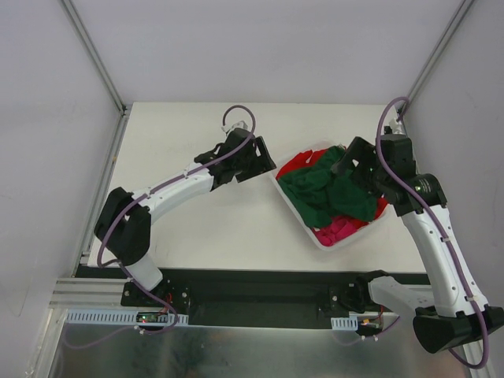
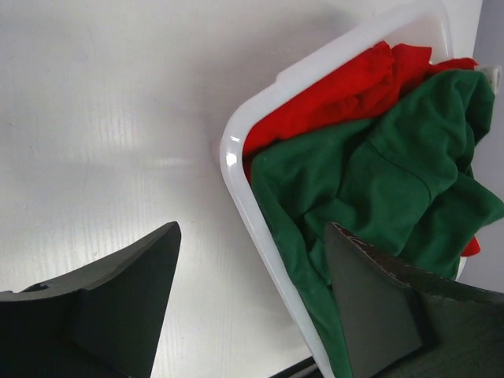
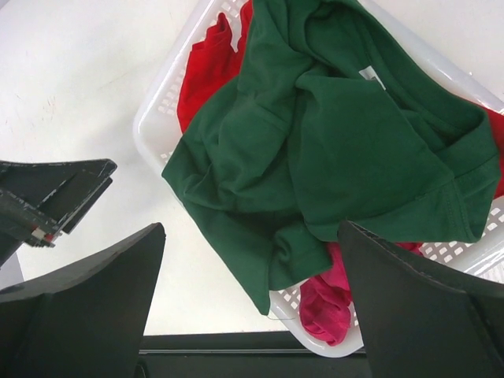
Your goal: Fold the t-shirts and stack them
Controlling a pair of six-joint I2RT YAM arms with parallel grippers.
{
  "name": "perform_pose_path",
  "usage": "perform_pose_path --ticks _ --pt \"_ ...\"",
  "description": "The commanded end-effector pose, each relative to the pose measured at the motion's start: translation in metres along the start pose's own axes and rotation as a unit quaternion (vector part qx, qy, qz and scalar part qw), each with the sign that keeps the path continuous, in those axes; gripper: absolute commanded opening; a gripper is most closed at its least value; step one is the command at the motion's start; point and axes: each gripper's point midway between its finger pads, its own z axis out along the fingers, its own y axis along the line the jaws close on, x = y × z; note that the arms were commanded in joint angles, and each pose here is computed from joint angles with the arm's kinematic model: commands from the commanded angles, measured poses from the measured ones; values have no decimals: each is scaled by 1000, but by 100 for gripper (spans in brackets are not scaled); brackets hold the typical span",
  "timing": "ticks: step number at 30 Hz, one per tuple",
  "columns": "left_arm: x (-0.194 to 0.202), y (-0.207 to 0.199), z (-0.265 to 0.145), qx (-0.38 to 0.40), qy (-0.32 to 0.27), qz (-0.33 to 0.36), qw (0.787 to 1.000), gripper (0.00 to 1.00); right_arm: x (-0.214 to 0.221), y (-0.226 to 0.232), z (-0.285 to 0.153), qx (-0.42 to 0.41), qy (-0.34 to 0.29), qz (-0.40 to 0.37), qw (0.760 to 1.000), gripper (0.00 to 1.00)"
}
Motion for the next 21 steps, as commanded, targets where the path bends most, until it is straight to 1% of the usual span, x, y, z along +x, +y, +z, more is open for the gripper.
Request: perform_pose_path --ticks 1,4,7,12,16,21 --pt "-12 -5 13 -4 -33 -22 999 73 -7 3 -15 -5 -5 -9 1000 96" --pt "-10 1 20 -15 -35 -29 999 70 -5 -1 -15 3 -3 -10 1000 96" --pt "-7 2 26 -22 -35 -35 999 69 -7 -1 -18 2 -8 -10 1000 96" --pt "-2 -3 38 -28 -38 -25 999 68 -11 0 -21 2 -15 -10 1000 96" --pt "5 2 52 -40 -28 -36 998 66 -12 -1 -25 4 -18 -8 1000 96" --pt "6 6 61 -50 -29 -38 998 64 -12 -8 -32 10 -32 -14 999 96"
